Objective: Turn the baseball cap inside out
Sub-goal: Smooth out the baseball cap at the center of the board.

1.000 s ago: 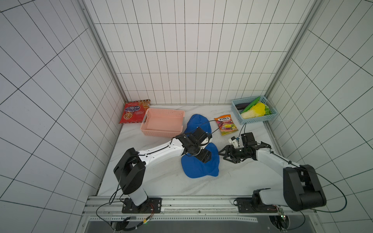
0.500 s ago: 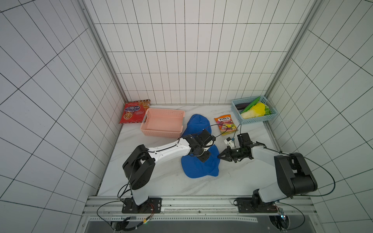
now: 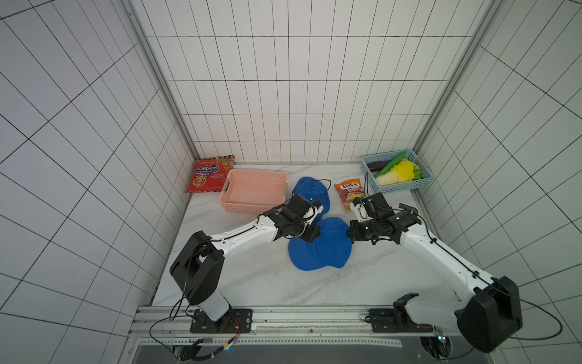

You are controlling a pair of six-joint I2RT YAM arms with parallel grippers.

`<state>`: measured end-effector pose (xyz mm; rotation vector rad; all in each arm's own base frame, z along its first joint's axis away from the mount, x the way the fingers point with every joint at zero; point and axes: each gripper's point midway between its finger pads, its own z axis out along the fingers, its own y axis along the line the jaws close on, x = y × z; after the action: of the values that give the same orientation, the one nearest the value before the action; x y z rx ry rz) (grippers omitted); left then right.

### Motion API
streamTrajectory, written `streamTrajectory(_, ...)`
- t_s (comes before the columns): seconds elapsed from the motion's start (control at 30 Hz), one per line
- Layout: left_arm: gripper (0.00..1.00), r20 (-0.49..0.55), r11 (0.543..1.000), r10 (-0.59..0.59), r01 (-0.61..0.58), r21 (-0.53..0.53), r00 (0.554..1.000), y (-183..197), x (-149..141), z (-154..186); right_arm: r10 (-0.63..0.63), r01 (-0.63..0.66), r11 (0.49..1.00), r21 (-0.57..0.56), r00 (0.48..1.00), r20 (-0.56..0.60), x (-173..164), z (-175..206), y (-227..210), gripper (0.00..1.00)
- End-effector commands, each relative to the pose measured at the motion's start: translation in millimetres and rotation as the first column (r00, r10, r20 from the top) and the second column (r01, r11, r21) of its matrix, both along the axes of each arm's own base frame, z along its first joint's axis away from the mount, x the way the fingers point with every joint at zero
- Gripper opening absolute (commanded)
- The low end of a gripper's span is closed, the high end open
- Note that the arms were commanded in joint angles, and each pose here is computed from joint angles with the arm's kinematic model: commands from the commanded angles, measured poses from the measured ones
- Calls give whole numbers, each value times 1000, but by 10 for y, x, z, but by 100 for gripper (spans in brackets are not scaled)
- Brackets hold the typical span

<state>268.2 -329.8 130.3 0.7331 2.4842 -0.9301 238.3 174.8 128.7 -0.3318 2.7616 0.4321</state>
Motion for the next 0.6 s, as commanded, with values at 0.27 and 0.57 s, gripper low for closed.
streamTrajectory(0.27,0,-125,994,-35,22,-103,991,187,-74,-90,-80,79,997,8,992,97,76,124,-133,67)
streamTrajectory(0.57,0,-112,997,67,-71,-36,991,496,-33,-265,-68,64,967,246,998,7,-36,-65,34,67)
